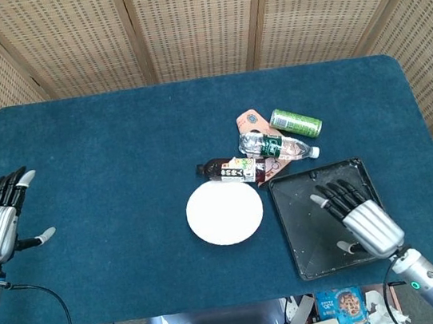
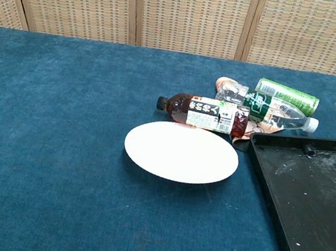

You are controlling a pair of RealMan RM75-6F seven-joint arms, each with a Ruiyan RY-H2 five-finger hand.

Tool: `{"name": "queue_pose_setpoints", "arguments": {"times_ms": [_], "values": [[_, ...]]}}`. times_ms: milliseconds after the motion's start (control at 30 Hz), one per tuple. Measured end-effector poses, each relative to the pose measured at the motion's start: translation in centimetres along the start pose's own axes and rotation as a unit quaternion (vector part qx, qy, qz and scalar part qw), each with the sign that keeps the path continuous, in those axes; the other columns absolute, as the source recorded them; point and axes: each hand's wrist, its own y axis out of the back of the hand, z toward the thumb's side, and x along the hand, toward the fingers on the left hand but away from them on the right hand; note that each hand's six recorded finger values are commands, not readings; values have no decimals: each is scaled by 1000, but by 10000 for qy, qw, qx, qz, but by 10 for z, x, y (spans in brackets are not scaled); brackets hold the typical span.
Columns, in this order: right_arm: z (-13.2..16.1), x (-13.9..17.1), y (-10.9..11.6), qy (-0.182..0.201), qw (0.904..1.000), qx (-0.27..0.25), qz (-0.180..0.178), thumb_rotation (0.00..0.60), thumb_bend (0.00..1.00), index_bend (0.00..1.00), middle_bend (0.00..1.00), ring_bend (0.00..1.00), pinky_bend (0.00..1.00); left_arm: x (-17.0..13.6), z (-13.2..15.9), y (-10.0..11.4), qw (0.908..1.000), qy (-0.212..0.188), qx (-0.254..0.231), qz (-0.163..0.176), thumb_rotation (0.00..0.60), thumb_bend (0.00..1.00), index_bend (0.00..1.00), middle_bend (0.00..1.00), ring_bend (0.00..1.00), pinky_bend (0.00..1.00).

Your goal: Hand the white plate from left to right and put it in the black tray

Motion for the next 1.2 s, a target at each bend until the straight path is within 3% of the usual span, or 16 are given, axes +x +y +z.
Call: {"name": "queue_pose_setpoints", "arguments": {"times_ms": [200,500,833,900,1100,1200], "values": [[39,-41,-11,743,9966,43,343,600,0,45,0,0,0,-17,-25,5,9981,563,-105,216,600,0,0,0,0,0],[108,-105,-42,1473,9856,90,825,600,0,73,0,0,0,-17,-35,10,9959,836,84,345,600,0,0,0,0,0],[157,-152,-76,1454,9847,538,793,600,16,222,0,0,0,-13,-37,-4,9959,900,103,81,600,0,0,0,0,0],[159,-159,-79,1378,9857,637,728,600,77,287,0,0,0,-12,-37,-6,9958,904,116,41,600,0,0,0,0,0],[155,-172,-82,1096,9892,845,492,600,441,534,0,0,22,-11,-39,-6,9955,943,97,55,600,0,0,0,0,0],[152,-174,-78,955,9912,874,265,600,520,614,0,0,46,-11,-39,-8,9956,928,137,14,600,0,0,0,0,0]]}}
